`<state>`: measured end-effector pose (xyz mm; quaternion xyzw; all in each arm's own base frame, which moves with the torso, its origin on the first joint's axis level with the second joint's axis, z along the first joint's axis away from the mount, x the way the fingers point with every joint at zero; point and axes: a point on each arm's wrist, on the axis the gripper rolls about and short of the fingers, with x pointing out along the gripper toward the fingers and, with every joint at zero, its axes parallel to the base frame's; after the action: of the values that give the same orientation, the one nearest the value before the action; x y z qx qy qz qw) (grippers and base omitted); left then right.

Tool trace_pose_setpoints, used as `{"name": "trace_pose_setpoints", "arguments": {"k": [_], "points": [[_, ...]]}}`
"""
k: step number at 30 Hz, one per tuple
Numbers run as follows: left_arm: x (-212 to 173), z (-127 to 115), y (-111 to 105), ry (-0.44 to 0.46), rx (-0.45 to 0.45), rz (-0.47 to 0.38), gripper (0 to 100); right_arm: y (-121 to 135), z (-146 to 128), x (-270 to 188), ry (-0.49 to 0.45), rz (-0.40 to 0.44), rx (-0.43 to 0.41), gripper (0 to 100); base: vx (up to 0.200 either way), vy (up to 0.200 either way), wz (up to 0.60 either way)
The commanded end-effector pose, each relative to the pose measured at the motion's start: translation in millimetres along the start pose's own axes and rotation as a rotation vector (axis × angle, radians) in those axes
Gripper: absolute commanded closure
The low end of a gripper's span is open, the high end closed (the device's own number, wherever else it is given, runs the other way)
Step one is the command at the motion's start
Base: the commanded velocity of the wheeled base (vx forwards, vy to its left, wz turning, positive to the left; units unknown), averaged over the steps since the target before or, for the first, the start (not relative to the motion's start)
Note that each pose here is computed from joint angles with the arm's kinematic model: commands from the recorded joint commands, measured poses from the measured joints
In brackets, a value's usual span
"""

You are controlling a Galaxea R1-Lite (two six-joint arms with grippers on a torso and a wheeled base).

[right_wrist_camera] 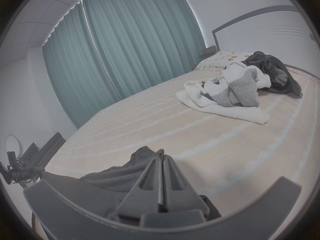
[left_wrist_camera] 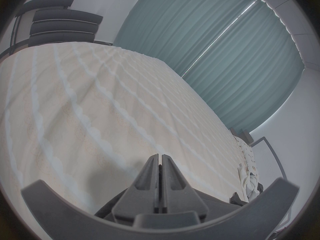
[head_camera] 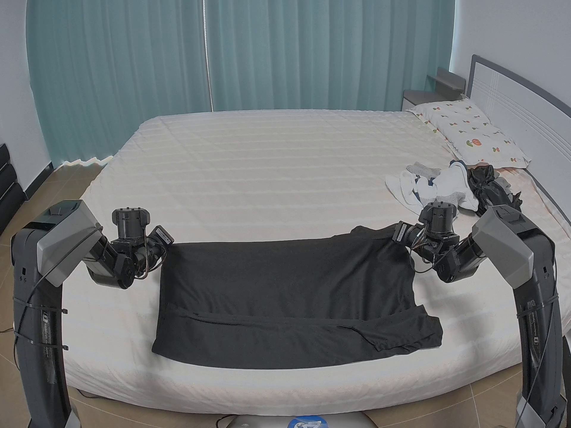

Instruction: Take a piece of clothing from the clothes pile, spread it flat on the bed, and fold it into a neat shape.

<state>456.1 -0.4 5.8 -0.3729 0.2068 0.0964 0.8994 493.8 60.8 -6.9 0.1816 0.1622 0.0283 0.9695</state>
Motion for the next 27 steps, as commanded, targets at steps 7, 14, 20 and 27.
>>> {"name": "trace_pose_setpoints", "arguments": {"k": [7,14,20,27], "points": [[-0.7,2.7,-0.4,-0.008,0.000,-0.003,100,-2.8,5.0,-1.9,-0.024,0.001,0.036,100,0.000,0.000,0.00],[1.9,2.7,0.5,-0.010,-0.001,-0.003,100,-4.0,4.3,0.2,-0.032,0.001,0.038,100,0.000,0.000,0.00],[2.0,5.6,3.5,-0.016,-0.005,0.003,100,-5.2,1.4,-0.8,-0.041,0.003,0.037,100,0.000,0.000,0.00],[-1.4,5.3,6.8,-0.009,-0.002,0.014,100,-5.0,11.1,-10.8,-0.041,0.003,0.039,100,0.000,0.000,0.00]]}}
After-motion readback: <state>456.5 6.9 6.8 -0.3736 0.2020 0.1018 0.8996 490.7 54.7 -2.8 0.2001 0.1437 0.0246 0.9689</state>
